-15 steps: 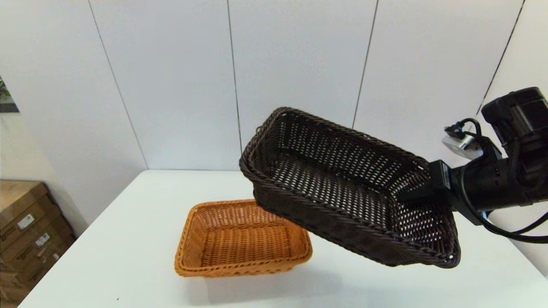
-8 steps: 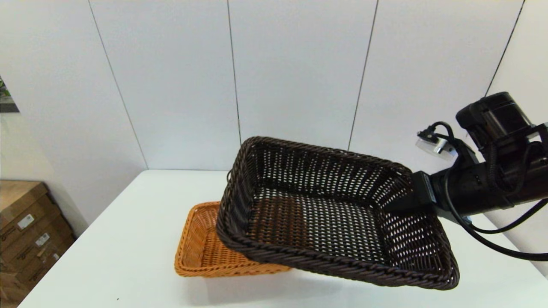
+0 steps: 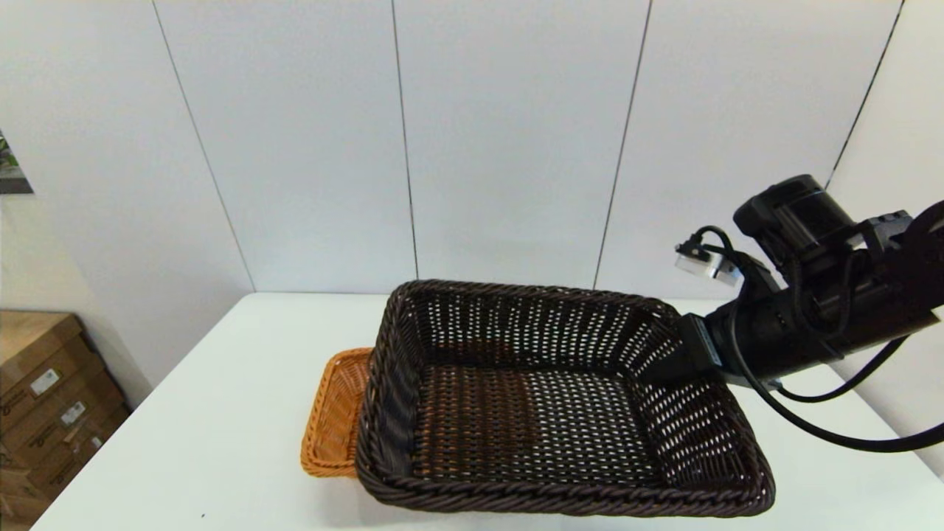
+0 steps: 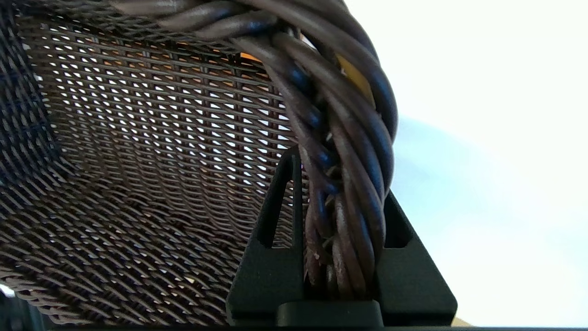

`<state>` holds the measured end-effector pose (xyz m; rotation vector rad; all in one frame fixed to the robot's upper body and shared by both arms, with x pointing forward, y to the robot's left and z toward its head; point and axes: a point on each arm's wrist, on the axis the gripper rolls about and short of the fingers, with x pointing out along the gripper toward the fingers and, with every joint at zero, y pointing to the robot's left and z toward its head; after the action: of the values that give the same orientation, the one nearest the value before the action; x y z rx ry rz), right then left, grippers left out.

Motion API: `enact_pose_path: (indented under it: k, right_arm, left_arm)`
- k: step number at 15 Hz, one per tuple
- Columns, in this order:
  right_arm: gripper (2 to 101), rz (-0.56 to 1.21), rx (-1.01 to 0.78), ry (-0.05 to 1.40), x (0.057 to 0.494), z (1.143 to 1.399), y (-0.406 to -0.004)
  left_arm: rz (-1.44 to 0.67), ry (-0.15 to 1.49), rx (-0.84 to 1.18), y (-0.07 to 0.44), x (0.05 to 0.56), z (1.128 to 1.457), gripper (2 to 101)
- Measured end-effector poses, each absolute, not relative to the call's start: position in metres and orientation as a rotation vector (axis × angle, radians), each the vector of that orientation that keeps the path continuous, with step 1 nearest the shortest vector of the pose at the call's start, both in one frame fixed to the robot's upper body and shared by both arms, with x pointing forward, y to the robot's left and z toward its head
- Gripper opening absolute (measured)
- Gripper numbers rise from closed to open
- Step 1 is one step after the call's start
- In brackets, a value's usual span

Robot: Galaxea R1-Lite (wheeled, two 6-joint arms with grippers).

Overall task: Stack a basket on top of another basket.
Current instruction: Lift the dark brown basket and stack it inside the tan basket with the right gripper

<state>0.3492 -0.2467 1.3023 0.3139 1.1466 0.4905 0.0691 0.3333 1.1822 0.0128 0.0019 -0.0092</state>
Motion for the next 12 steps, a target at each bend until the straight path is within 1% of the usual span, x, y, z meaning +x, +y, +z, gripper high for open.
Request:
enact_pose_path:
  k: [4,8,12]
  right_arm:
    - [19.3,0.468,0.263,1.176,0.357,1.316,-0.245]
    - [19.3,0.460,0.252,1.215,0.368,1.333,-0.241]
    - [19.3,0.447,0.239,1.217,0.381,1.351,-0.236]
  left_arm:
    - [-0.009,0.001,0.012,0.333,0.069,1.182,97.8]
    - [-0.009,0.001,0.013,0.333,0.069,1.182,97.8]
    - [-0.009,0.002,0.012,0.333,0.069,1.182,97.8]
